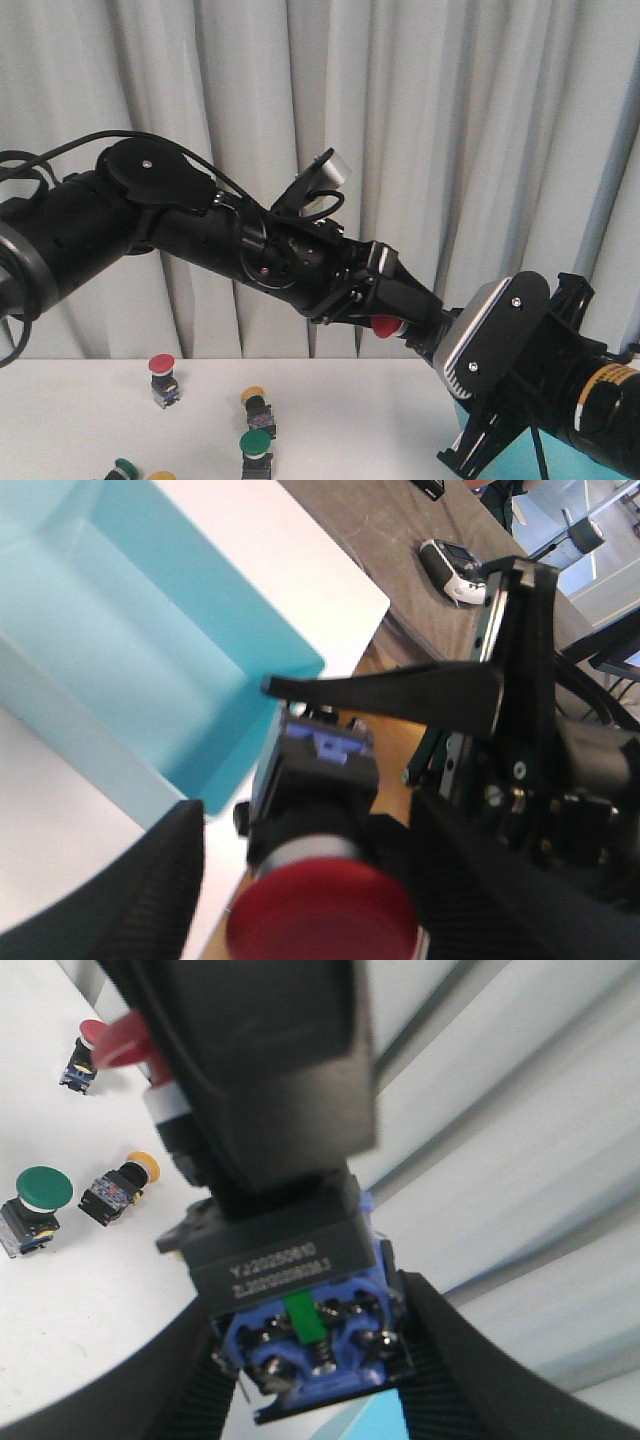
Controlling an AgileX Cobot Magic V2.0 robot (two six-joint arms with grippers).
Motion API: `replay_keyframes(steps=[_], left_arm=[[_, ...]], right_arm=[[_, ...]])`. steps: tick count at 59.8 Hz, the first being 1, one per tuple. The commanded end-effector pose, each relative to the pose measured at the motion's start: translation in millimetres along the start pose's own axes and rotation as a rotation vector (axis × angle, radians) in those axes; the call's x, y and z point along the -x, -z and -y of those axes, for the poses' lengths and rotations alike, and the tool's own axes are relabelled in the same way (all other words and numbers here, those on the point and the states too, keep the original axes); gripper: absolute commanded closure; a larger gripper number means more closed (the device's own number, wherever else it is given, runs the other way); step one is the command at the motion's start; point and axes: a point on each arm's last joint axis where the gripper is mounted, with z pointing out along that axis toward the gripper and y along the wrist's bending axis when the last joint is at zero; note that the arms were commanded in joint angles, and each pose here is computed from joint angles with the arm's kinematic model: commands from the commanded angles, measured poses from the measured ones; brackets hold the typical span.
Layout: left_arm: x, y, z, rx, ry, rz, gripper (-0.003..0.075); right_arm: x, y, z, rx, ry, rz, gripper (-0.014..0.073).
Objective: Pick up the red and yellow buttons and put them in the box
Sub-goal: 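Open the left gripper and pull it back from the button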
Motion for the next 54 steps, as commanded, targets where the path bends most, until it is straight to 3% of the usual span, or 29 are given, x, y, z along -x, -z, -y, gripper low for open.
replay_keyframes(steps=[1,22,31,39,46,54], left_arm=[[14.8,18.8,32.2,-0.041,-0.084,0.121,0.0212],[24.7,30.0,39.4,-0.018,-0.144,0.172,0.0218],[35.7,51.9,42.5,0.052,-0.223,0.209,0.0218],[38.6,74.8,37.6,0.185,-0.309,0.164,0.0244],[39.5,95.5,29.4,0.355,-0.310,0.143,0.0367],[37.8,113.6,29.2,0.494,-0.288,0.143,0.0629]], right_arm=[[18.0,8.1,12.7,-0.062,-0.001,0.109,0.0587],[11.9,7.5,10.5,-0.037,-0.002,0.042,0.0582],[11.1,8.5,10.7,-0.035,0.003,0.031,0.0580],[13.8,16.0,13.5,-0.049,0.045,0.038,0.0577],[16.7,26.3,19.9,-0.082,0.070,0.054,0.0574],[12.5,36.8,37.1,-0.159,0.001,0.064,0.0571]])
